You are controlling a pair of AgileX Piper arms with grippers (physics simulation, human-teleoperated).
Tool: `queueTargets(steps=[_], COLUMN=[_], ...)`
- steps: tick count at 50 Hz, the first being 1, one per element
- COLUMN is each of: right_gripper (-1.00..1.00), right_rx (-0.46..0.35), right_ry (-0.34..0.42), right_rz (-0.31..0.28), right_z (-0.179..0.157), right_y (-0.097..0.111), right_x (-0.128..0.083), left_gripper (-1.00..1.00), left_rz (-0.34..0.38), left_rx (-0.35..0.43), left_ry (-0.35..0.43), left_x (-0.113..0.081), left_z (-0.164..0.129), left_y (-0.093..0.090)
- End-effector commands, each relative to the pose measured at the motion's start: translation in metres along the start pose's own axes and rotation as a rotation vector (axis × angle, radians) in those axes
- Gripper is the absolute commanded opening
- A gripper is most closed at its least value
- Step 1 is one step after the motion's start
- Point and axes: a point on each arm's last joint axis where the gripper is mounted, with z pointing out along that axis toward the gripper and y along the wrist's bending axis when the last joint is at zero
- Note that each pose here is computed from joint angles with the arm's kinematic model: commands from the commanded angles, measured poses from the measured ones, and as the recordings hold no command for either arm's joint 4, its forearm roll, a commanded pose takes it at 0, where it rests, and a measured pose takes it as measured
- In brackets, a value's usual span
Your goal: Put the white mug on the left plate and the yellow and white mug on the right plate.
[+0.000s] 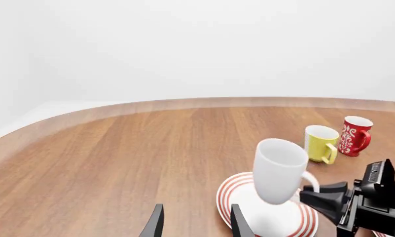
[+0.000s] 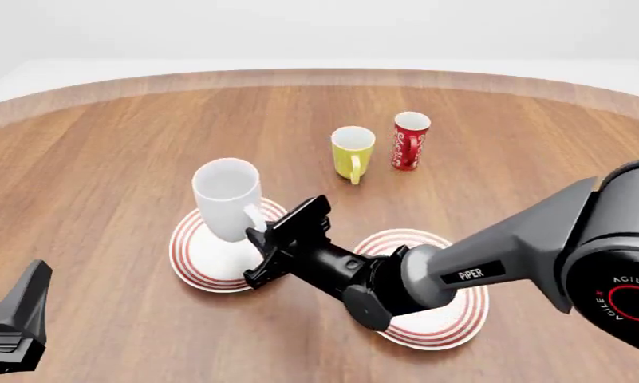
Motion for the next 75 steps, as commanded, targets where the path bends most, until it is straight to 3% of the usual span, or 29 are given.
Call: queueTargets(steps=[1,42,43,62,75], right_gripper=[-1.0,-1.0,1.0,1.0,1.0], right_rx=[0.0,0.001,-0.002,0.006,0.024], right_ry=[0.017,0.099,0.103,0.102,0.075], right_rz=[0.006,0.005,0.008,0.017,0.017], right_z=[0.007,0.022,0.022,0.021,0.001], right_y=[0.0,0.0,0.001,-0.002,-0.01], right_x=[0.005,0.027,0.027,0.026,0.016], left_gripper=[1.0,1.0,1.0,1.0,1.0], left_rz=[0.0,0.0,0.0,0.0,0.0], left_rx=[0.0,0.0,0.0,0.0,0.0], left_ry=[0.0,0.0,0.0,0.0,0.0], left_x=[0.0,0.0,0.0,0.0,0.0], left_z=[0.0,0.0,0.0,0.0,0.0], left_y=[0.0,0.0,0.0,0.0,0.0])
